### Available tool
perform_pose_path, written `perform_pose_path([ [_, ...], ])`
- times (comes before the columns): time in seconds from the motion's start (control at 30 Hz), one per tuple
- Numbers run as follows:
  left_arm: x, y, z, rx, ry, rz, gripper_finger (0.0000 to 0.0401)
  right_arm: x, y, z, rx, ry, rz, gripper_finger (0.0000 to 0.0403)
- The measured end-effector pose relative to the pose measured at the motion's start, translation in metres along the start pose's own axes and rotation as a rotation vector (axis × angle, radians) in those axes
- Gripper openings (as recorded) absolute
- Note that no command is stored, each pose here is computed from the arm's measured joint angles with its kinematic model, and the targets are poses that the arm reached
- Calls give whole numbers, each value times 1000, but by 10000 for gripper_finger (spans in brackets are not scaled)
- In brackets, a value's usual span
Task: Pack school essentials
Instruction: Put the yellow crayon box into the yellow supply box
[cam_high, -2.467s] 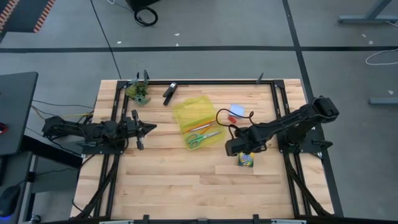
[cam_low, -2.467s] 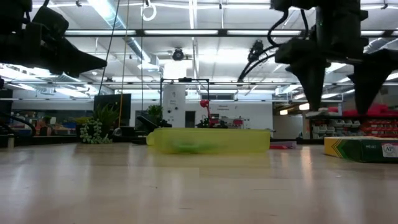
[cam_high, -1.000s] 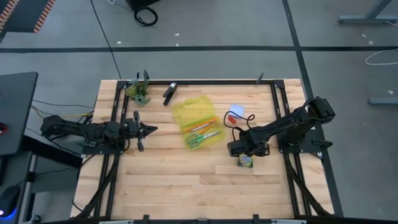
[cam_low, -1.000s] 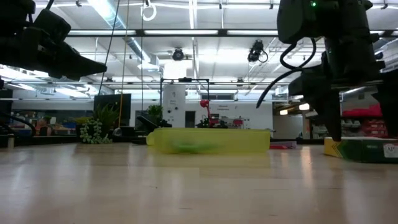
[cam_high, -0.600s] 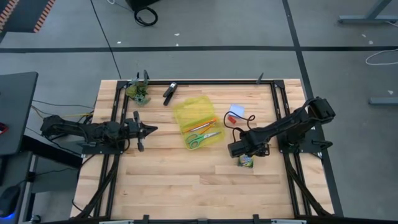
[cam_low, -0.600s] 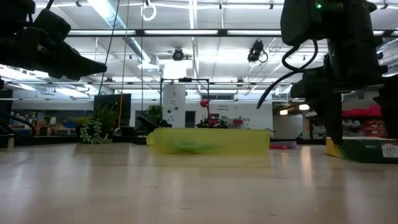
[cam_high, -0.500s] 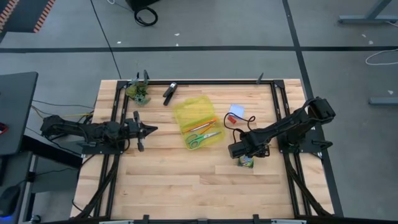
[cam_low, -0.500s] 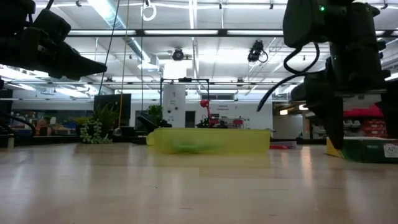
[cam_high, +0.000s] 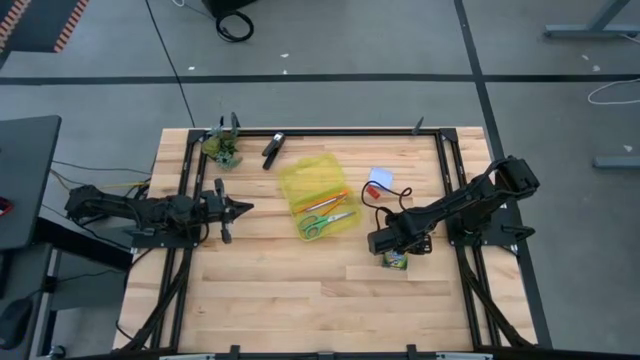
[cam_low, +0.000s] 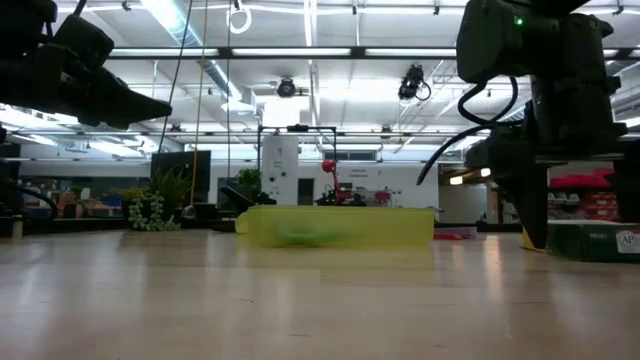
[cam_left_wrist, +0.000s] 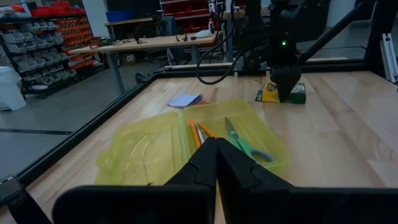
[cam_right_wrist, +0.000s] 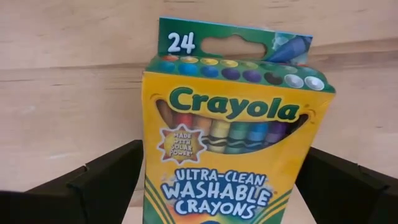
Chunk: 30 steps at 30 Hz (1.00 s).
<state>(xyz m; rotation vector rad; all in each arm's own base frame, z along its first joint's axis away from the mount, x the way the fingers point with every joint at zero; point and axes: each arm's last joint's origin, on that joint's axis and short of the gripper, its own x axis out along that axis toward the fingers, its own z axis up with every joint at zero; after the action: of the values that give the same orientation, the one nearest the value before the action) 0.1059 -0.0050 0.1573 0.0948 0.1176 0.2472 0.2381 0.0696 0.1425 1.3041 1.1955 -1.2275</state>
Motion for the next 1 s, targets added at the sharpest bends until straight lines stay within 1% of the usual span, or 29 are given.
perform_pose_path([
  [0.23,0,0,0,0,0,0,8,0,0,0,-12,0,0,400],
  [0.4,0,0,0,1,2,0,20,5,-4,1,-20,-4,-10,400],
  [0.5,0,0,0,1,2,0,23,9,-6,2,-21,9,7,400],
  [0.83,0,0,0,2,2,0,10,12,-8,4,-49,-5,6,399],
  [1.0,0,0,0,2,2,0,20,12,-8,4,-57,-5,6,389],
])
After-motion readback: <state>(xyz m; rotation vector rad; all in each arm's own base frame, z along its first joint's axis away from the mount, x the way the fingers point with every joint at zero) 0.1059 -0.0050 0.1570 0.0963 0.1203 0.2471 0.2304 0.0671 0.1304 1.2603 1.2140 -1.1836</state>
